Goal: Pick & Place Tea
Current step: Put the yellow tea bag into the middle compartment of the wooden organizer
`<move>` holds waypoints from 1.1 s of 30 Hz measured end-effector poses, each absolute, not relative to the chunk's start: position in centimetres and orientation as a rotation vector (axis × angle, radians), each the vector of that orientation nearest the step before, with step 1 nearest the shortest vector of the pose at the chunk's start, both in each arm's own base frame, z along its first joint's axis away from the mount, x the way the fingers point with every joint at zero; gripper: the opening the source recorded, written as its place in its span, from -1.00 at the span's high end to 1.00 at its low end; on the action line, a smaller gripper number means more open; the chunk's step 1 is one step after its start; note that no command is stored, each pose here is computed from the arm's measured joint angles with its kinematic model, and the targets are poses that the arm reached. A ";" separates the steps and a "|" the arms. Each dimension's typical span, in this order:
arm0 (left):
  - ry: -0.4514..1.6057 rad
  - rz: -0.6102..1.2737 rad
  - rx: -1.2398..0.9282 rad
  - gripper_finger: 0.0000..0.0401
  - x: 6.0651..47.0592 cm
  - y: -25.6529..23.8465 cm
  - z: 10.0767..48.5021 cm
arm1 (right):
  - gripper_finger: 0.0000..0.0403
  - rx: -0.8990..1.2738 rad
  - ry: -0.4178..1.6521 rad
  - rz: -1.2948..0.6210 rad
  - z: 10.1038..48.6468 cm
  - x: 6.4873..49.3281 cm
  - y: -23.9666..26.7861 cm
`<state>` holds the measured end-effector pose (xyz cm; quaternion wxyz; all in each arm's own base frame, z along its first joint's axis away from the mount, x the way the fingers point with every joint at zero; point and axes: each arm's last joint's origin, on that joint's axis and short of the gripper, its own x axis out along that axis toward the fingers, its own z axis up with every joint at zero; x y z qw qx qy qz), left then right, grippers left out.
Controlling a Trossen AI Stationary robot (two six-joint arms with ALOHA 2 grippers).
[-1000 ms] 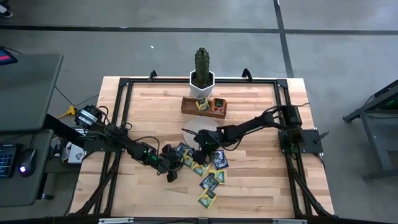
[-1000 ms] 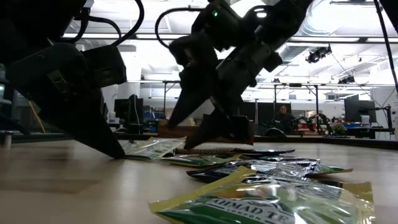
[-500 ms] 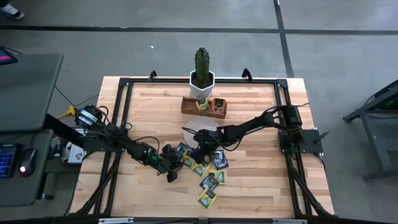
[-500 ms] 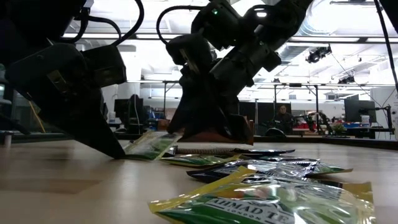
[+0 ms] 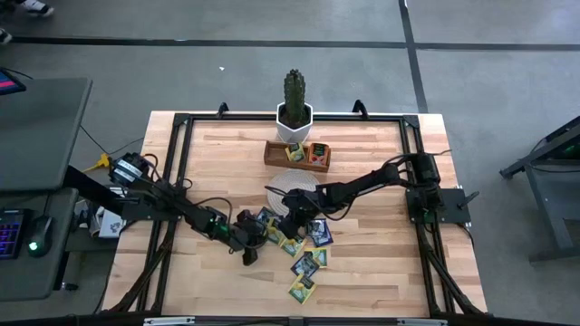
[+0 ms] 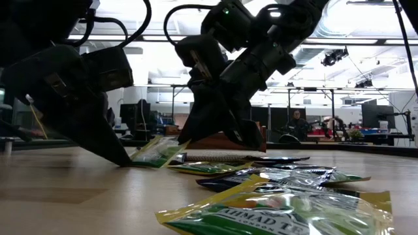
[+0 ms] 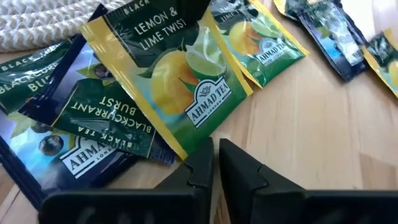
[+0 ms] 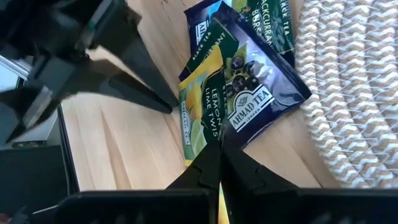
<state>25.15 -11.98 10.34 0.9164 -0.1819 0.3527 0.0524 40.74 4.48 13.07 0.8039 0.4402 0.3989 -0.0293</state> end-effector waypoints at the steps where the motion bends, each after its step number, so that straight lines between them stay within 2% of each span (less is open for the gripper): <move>1: 0.721 0.097 -0.367 0.84 25.1 -11.9 10.7 | 0.99 0.940 0.855 -0.060 13.1 40.7 4.6; 6: 0.682 0.109 -0.336 0.81 24.6 -11.6 12.6 | 0.99 0.905 0.838 -0.058 14.3 40.4 4.9; 14: 0.669 0.197 -0.286 0.81 23.3 -10.6 14.7 | 1.00 0.736 0.845 -0.154 19.1 37.8 3.5; 26: 0.616 0.186 -0.314 0.81 23.7 -10.8 15.2 | 1.00 0.325 0.796 -0.233 25.7 32.8 -5.3; 33: 0.552 0.174 -0.348 0.81 24.1 -11.0 15.7 | 1.00 0.119 0.829 -0.200 28.0 32.6 -9.4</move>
